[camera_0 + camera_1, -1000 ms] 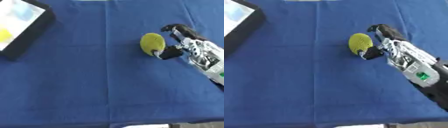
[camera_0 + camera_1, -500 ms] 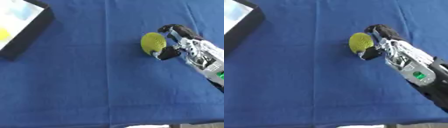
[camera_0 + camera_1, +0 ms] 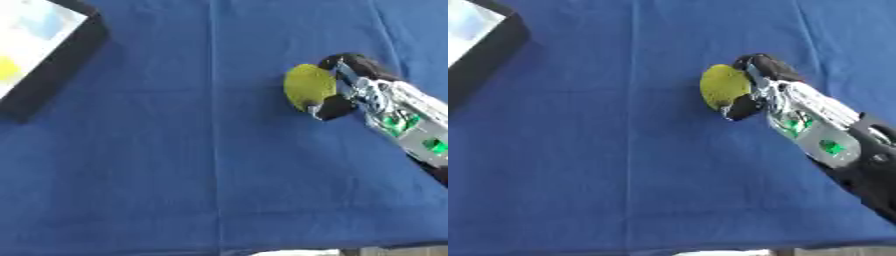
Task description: Pick up the objects with one hand, pass them to the other hand, and then place them into the box on the other side of the table.
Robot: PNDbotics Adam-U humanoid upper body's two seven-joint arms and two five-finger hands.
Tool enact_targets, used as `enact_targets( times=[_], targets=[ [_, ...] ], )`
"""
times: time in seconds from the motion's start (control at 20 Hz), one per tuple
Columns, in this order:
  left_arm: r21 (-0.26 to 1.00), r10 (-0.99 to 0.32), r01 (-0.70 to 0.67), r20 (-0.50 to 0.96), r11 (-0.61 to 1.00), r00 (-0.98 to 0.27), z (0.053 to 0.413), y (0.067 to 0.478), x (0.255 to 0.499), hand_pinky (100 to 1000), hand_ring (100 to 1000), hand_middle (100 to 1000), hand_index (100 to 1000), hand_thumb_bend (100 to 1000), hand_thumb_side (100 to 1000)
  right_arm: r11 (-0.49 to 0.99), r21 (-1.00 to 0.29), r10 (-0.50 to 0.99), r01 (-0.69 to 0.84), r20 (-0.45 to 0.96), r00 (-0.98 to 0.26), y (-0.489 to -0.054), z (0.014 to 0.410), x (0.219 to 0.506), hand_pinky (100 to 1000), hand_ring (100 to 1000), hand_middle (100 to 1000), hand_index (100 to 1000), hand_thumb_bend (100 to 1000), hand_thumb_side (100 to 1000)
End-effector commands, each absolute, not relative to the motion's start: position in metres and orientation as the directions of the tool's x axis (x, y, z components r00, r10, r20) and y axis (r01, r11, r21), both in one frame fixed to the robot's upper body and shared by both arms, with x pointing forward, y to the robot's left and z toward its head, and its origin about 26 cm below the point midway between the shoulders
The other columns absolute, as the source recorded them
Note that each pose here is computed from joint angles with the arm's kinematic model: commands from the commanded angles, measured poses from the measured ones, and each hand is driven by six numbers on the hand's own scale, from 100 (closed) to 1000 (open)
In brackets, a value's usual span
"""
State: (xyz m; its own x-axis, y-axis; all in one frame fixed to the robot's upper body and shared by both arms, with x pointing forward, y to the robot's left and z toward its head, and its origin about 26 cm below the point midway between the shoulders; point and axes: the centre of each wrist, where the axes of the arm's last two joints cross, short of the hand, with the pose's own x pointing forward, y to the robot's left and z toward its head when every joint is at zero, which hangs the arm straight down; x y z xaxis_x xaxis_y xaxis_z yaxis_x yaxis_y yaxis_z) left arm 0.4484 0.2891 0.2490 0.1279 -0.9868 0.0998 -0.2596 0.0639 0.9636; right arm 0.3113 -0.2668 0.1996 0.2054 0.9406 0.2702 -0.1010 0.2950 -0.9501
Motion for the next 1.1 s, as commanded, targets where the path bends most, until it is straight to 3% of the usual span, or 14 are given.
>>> enact_targets(
  times=[0.05, 0.3, 0.5, 0.65, 0.75, 0.85, 0.9, 1.1],
  targets=[
    [0.953, -0.988, -0.300, 0.092, 0.050, 0.127, 0.265, 0.293, 0.447, 862, 790, 697, 744, 100, 277, 0.278, -0.957, 0.942, -0.086, 0.254, 0.220, -0.271, 0.204, 0.313, 917, 832, 850, 880, 420, 207],
    [0.953, -0.988, -0.300, 0.091, 0.050, 0.127, 0.265, 0.292, 0.447, 862, 791, 699, 744, 100, 279, 0.279, -0.956, 0.939, -0.089, 0.253, 0.231, -0.273, 0.202, 0.316, 916, 821, 832, 875, 422, 209],
    [0.953, -0.988, -0.300, 0.091, 0.049, 0.128, 0.265, 0.292, 0.447, 862, 792, 700, 745, 100, 280, 0.279, -0.958, 0.937, -0.063, 0.257, 0.237, -0.273, 0.201, 0.318, 884, 771, 736, 804, 410, 144],
    [0.953, -0.987, -0.300, 0.091, 0.047, 0.132, 0.265, 0.294, 0.447, 861, 792, 700, 745, 100, 280, 0.302, -0.953, 0.928, -0.018, 0.289, 0.233, -0.273, 0.203, 0.319, 805, 720, 630, 714, 404, 100],
    [0.953, -0.987, -0.299, 0.090, 0.046, 0.135, 0.264, 0.295, 0.447, 861, 791, 700, 744, 100, 280, 0.333, -0.943, 0.919, 0.020, 0.329, 0.216, -0.271, 0.207, 0.316, 707, 673, 585, 661, 379, 100],
    [0.954, -0.986, -0.295, 0.089, 0.045, 0.138, 0.263, 0.296, 0.447, 861, 791, 700, 744, 100, 279, 0.372, -0.927, 0.907, 0.053, 0.375, 0.190, -0.267, 0.211, 0.311, 671, 658, 576, 649, 374, 100],
    [0.955, -0.986, -0.293, 0.088, 0.044, 0.140, 0.262, 0.297, 0.446, 862, 791, 699, 745, 100, 279, 0.393, -0.917, 0.900, 0.067, 0.399, 0.174, -0.265, 0.213, 0.307, 606, 638, 567, 636, 359, 100],
    [0.958, -0.986, -0.286, 0.080, 0.036, 0.145, 0.261, 0.298, 0.446, 862, 791, 701, 746, 100, 279, 0.459, -0.884, 0.875, 0.092, 0.467, 0.125, -0.257, 0.218, 0.295, 550, 624, 567, 634, 345, 100]
  ],
)
